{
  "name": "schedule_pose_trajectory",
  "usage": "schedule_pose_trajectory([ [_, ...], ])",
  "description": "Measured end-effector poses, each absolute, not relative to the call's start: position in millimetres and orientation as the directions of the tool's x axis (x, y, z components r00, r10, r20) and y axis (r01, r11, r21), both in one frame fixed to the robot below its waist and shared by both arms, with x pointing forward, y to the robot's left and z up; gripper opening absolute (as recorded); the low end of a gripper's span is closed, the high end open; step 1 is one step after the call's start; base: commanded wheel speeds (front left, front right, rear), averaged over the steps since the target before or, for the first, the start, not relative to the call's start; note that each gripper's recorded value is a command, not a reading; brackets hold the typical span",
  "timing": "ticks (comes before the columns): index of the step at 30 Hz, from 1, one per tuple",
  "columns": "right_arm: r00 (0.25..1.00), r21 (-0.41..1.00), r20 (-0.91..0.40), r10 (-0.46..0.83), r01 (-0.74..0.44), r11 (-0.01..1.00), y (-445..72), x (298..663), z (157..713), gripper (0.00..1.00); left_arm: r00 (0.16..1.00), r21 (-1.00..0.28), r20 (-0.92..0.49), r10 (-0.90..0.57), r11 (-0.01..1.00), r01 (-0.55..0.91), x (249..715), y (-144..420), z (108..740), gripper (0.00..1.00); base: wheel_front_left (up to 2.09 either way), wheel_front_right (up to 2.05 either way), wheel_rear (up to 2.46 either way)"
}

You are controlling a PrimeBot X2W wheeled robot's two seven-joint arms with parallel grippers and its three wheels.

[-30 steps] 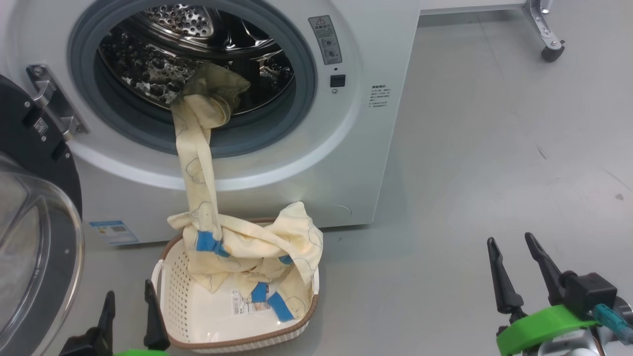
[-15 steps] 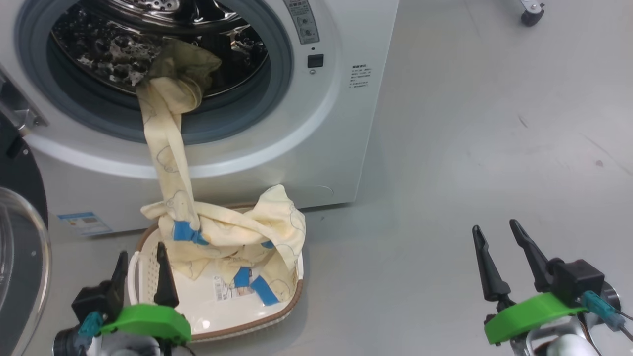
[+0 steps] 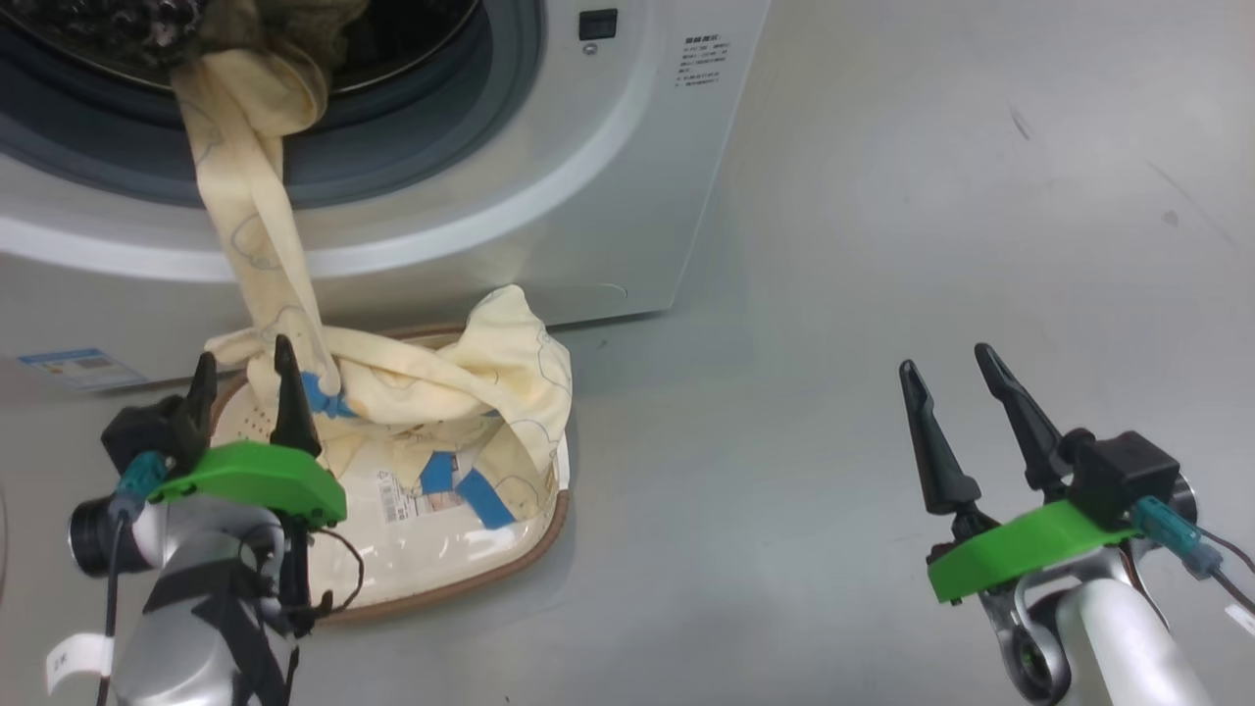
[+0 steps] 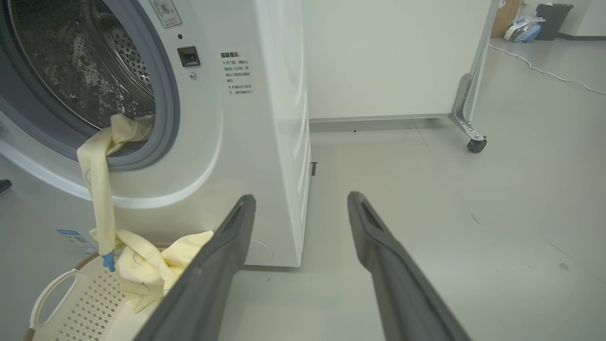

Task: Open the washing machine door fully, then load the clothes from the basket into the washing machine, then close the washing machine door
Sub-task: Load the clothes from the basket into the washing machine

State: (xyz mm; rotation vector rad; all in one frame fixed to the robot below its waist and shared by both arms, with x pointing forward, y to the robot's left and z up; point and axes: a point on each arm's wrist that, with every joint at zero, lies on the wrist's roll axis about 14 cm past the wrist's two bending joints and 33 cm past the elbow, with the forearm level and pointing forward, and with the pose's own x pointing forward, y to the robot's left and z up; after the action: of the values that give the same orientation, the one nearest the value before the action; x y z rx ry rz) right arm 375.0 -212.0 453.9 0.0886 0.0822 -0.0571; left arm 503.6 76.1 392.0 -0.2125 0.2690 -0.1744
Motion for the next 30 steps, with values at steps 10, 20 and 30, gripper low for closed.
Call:
schedule_pose_trajectory([
  [10,0.993,0.084,-0.112,-0.030,0.039,0.996,-208,402,440,1.00,0.927,-0.243,-0.310,-0.210,0.960,0.137,536,64,359,1.00,0.00,0.00,0.00],
  [20,0.989,0.084,-0.147,-0.013,0.025,0.996,-205,416,423,1.00,0.913,-0.259,-0.339,-0.229,0.955,0.143,554,54,335,1.00,0.00,0.00,0.00],
  [30,0.985,0.077,-0.173,-0.008,0.022,0.997,-205,427,409,1.00,0.894,-0.268,-0.374,-0.245,0.952,0.149,564,44,309,1.00,0.00,0.00,0.00],
])
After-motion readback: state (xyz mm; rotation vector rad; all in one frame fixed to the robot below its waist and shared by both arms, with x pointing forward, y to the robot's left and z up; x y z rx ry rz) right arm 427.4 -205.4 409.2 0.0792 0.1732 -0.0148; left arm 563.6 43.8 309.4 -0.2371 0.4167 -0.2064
